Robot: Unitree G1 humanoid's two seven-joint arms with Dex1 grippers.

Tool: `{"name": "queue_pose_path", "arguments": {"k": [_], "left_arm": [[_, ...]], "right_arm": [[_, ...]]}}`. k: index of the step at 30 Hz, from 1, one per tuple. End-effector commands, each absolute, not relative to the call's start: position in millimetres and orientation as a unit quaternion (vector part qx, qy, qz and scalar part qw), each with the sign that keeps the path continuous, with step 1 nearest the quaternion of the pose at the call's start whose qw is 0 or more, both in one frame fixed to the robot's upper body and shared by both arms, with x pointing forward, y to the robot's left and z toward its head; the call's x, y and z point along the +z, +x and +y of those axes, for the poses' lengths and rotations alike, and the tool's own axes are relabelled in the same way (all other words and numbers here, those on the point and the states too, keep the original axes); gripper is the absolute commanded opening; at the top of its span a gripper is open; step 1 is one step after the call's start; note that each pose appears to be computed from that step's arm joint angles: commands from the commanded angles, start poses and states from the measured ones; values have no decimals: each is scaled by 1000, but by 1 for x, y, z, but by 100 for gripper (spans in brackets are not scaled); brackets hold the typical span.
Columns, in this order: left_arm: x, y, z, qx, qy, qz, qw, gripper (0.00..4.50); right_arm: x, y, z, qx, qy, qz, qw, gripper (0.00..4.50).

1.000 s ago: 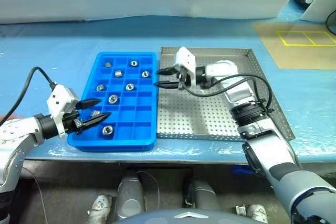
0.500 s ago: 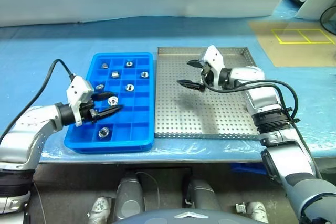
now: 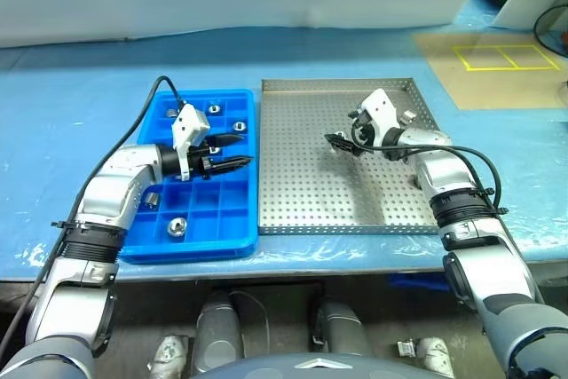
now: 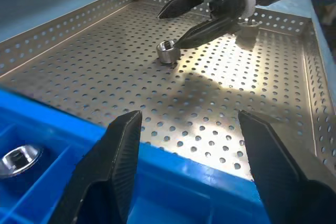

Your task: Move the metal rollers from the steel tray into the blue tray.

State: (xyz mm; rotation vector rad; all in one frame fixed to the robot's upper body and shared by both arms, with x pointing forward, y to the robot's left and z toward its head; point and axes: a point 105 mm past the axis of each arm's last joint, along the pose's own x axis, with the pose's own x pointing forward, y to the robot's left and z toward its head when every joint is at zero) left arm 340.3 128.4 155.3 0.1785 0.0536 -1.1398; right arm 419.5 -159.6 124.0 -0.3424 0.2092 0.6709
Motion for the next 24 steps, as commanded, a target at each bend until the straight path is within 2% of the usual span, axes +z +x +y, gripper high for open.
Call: {"name": "queue_pose_path", "arguments": {"k": [1, 10, 15, 18, 20, 22, 24], "left_arm": [[164, 340, 129, -543, 100, 9, 834, 309], [166, 339, 133, -544, 95, 11, 834, 309], [165, 340, 132, -542, 97, 11, 835, 309], [164, 340, 133, -541, 98, 12, 836, 309], [163, 339, 133, -539, 98, 13, 836, 309], [163, 339, 134, -538, 98, 13, 837, 309], [163, 338, 135, -537, 98, 14, 838, 309]], "right_arm": [[134, 425, -157, 320, -167, 75, 929, 448], [120, 432, -139, 330, -160, 83, 927, 448], [102, 435, -133, 324, -164, 109, 925, 448], [97, 436, -136, 317, -168, 114, 927, 386], [96, 437, -141, 306, -169, 118, 929, 327], [95, 437, -144, 304, -167, 118, 930, 327], [95, 436, -144, 308, -165, 114, 930, 288]]}}
